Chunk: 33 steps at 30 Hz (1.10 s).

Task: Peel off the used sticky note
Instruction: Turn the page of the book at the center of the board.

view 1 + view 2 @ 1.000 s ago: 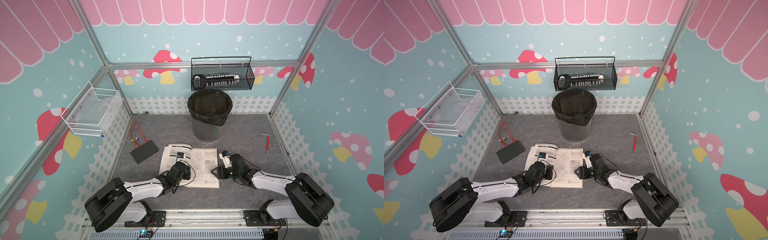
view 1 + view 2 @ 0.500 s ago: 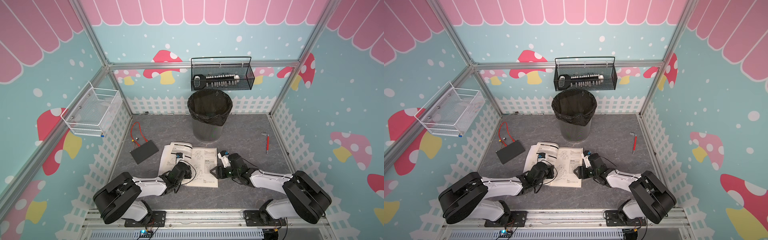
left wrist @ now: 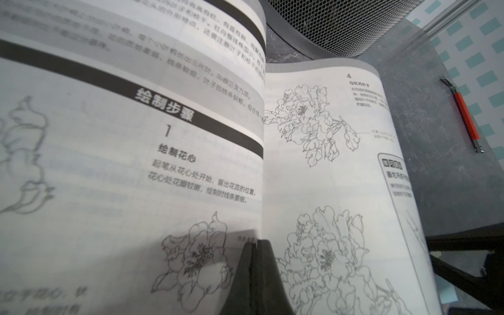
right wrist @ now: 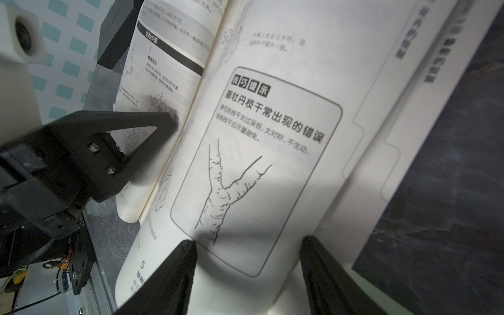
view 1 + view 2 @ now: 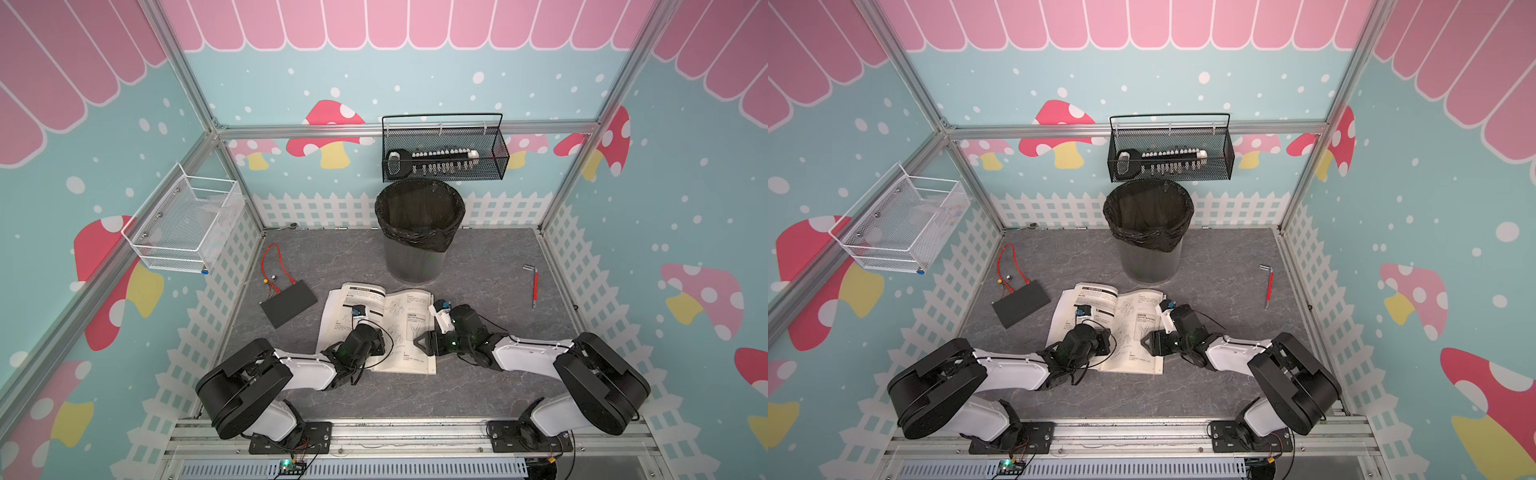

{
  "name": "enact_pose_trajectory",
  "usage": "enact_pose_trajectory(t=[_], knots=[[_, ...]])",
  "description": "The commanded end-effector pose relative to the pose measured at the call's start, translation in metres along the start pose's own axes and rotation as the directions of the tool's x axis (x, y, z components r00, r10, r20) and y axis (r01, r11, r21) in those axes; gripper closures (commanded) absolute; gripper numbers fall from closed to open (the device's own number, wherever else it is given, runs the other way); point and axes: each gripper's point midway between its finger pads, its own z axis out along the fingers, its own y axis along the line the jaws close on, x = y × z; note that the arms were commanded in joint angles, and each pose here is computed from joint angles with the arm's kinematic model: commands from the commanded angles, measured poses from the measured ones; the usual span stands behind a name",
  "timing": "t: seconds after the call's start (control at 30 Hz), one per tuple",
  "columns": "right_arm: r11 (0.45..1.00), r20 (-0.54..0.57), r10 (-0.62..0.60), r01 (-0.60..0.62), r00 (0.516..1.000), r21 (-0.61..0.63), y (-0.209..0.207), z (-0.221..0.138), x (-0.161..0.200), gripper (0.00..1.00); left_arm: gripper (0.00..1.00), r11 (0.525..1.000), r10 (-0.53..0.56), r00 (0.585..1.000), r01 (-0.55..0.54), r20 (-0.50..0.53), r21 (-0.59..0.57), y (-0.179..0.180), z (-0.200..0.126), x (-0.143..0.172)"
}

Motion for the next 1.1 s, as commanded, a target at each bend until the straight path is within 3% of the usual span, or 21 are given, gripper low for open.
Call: enact_pose_trajectory(t=[0.0,0.33,0.53,0.8,1.07], knots=[[0.999,0.013,-0.015,0.016,1.000,-0.049,0.016,0.010,-0.010,0.33,1.00,0.986,0.021,0.970,-0.060,-0.241,-0.154,0.055,-0.009,0.069],[0.990,0.005,-0.064,0.064,0.998,-0.125,0.050,0.035,-0.031,0.32,1.00,0.994,0.054,0.982,-0.071,-0.184,-0.088,0.034,-0.013,0.045],[0.985,-0.003,-0.088,0.087,0.996,-0.151,0.064,0.047,-0.038,0.32,1.00,0.993,0.106,0.992,-0.109,-0.075,-0.040,0.005,-0.030,-0.004],[0.977,-0.018,-0.109,0.104,0.994,-0.185,0.079,0.065,-0.044,0.31,1.00,0.993,0.115,0.987,-0.118,0.113,0.023,-0.026,-0.088,-0.076],[0.964,-0.014,-0.137,0.130,0.990,-0.232,0.102,0.075,-0.053,0.31,1.00,0.997,0.064,0.988,-0.070,0.141,0.038,-0.018,-0.114,-0.079]])
